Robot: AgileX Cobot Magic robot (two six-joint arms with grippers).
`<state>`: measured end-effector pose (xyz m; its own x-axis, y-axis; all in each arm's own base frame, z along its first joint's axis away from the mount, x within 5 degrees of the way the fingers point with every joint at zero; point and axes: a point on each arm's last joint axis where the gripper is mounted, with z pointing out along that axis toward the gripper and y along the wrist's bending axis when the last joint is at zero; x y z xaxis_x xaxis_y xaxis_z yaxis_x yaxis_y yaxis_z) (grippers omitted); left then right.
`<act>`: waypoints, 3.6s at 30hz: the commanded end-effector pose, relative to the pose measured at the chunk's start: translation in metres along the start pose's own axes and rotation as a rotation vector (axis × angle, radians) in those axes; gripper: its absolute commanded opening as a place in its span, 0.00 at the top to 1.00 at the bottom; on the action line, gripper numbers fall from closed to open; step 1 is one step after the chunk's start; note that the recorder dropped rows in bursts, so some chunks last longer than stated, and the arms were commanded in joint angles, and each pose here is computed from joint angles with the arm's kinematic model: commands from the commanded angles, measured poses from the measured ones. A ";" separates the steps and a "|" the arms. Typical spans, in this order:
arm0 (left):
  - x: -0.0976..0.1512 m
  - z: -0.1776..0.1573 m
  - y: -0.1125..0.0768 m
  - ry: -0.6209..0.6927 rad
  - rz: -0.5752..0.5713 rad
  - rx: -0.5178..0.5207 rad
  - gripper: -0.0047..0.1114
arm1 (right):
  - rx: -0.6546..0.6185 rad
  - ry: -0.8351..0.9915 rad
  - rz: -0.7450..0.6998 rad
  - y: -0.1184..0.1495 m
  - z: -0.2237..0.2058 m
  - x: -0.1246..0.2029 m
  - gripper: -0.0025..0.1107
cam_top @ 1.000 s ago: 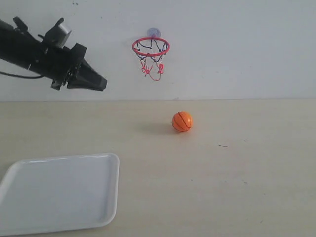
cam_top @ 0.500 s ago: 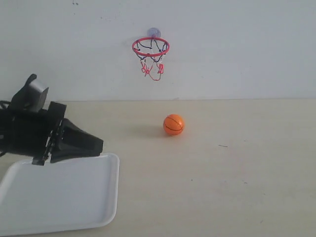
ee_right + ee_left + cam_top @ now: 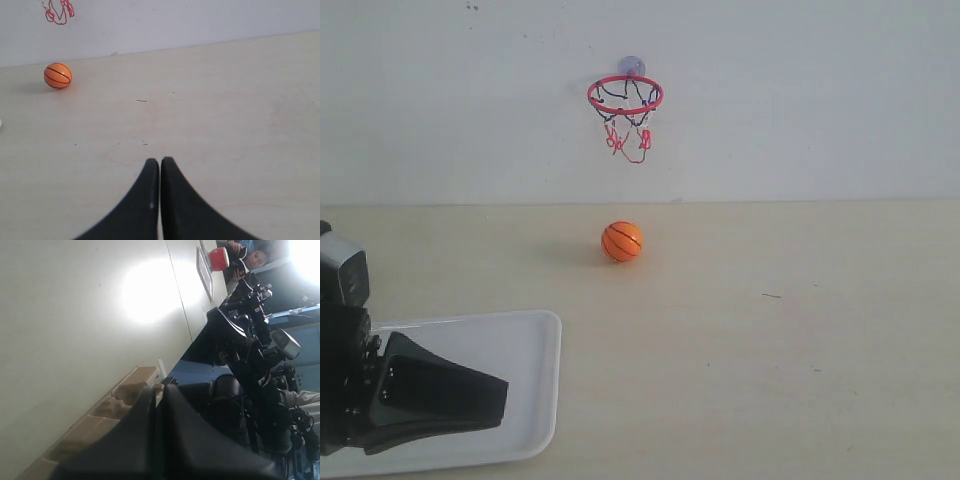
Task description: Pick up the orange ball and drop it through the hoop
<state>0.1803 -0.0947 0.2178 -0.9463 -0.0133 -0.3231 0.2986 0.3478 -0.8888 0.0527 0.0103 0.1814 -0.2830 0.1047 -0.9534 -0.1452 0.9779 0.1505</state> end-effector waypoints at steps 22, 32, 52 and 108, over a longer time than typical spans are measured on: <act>0.065 -0.053 -0.116 -0.351 0.748 -0.016 0.92 | 0.000 -0.018 -0.007 0.000 0.000 -0.002 0.98; 0.092 -0.062 -0.135 -0.404 0.942 -0.002 0.92 | 0.000 -0.018 -0.007 0.000 0.000 -0.002 0.98; 0.114 -0.076 -0.133 -0.620 0.629 -0.063 0.92 | 0.000 -0.018 -0.007 0.000 0.000 -0.002 0.98; 0.129 -0.094 0.025 -0.956 0.480 -1.003 0.92 | 0.000 -0.018 -0.007 0.000 0.000 -0.002 0.98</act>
<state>0.0543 0.0000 0.1859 -0.2226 -0.1872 -0.9568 -0.0294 0.9822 -0.1853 0.0527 0.0103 0.1814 -0.2830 0.1047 -0.9534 -0.1452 0.9779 0.1505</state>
